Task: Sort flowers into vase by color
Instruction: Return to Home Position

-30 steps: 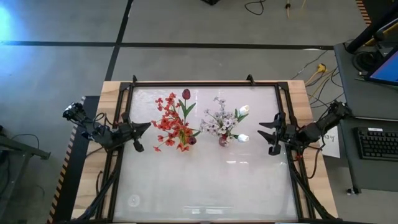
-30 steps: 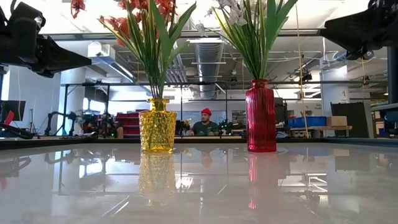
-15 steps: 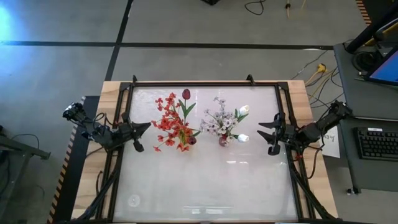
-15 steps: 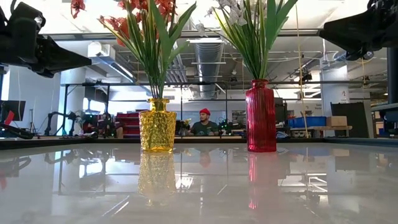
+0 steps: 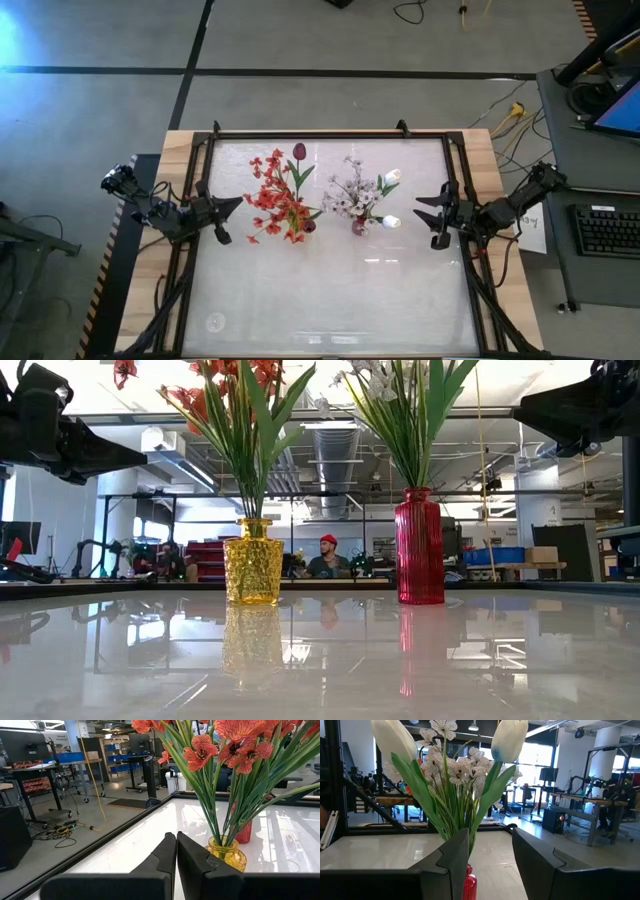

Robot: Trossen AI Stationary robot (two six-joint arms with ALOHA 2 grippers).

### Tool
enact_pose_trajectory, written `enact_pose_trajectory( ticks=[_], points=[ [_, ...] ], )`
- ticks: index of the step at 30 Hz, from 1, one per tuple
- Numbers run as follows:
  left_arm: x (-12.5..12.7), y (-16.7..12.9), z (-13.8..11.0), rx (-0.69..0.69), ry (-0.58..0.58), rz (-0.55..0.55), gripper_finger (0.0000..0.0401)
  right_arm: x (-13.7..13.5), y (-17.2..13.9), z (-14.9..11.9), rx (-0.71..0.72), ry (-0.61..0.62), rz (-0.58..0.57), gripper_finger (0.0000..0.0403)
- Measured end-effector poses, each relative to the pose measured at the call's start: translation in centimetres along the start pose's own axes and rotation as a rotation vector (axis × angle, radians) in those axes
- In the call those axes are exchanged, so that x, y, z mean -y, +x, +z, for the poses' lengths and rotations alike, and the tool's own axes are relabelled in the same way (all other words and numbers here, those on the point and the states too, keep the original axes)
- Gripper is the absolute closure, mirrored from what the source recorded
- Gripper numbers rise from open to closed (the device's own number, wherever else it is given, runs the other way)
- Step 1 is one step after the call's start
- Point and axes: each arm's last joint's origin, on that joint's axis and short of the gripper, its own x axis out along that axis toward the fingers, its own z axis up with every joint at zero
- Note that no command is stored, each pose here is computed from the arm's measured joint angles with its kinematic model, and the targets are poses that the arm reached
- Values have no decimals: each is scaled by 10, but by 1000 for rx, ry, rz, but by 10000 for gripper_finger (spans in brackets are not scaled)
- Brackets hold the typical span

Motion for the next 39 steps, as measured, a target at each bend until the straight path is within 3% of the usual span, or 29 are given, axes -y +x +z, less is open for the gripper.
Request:
enact_pose_trajectory(
  ticks=[39],
  points=[
    [0, 0, 0, 0, 1, 0, 401, 0, 0, 0, 0, 1, 0, 257]
  ],
)
